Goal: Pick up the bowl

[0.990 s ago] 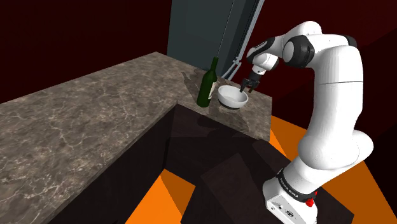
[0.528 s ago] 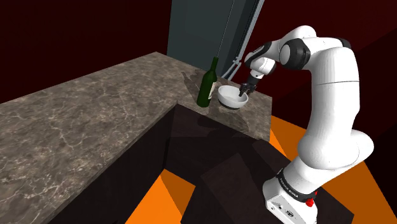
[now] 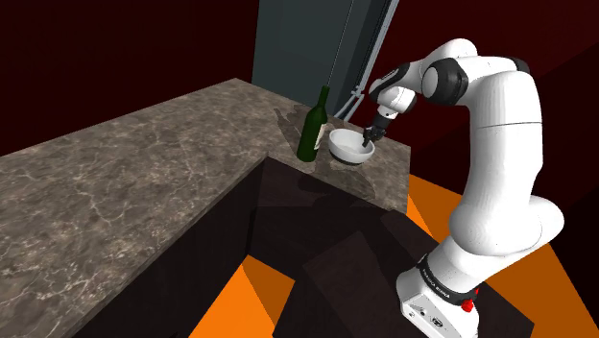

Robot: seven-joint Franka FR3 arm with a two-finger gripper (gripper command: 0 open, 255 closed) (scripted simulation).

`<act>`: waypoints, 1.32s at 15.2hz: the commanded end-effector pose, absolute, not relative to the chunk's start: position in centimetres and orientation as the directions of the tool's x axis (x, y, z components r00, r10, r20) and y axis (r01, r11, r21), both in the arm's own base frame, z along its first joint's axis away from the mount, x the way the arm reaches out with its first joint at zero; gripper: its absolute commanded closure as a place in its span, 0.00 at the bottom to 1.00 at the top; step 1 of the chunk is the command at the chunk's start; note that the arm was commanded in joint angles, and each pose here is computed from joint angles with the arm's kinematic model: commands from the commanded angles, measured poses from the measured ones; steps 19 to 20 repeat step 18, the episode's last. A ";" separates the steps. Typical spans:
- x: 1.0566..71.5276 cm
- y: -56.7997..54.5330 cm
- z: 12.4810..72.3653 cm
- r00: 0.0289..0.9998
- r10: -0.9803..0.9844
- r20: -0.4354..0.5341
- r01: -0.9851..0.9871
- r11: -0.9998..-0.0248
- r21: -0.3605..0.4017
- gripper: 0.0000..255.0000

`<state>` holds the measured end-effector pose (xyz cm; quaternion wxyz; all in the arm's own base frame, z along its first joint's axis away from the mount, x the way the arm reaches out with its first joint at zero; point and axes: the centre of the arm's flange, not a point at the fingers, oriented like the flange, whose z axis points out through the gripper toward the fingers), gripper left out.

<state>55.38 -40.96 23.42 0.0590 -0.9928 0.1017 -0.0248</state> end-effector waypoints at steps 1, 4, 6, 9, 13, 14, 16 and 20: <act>55.4 -40.9 23.3 0.978 -0.204 0.036 -0.198 -0.972 -0.123 1.00; 55.4 -40.9 24.9 0.978 -0.204 0.036 -0.198 -0.972 -0.123 1.00; 55.4 -40.9 26.0 0.978 -0.204 0.036 -0.198 -0.972 -0.123 1.00; 55.4 -40.9 27.6 0.978 -0.204 0.036 -0.198 -0.972 -0.123 1.00; 55.4 -40.9 29.7 0.978 -0.204 0.036 -0.198 -0.972 -0.123 1.00; 55.4 -40.9 30.2 0.978 -0.204 0.036 -0.198 -0.972 -0.123 1.00; 55.4 -40.9 31.3 0.978 -0.204 0.036 -0.198 -0.972 -0.123 1.00; 55.4 -40.9 31.3 0.978 -0.204 0.036 -0.198 -0.972 -0.123 1.00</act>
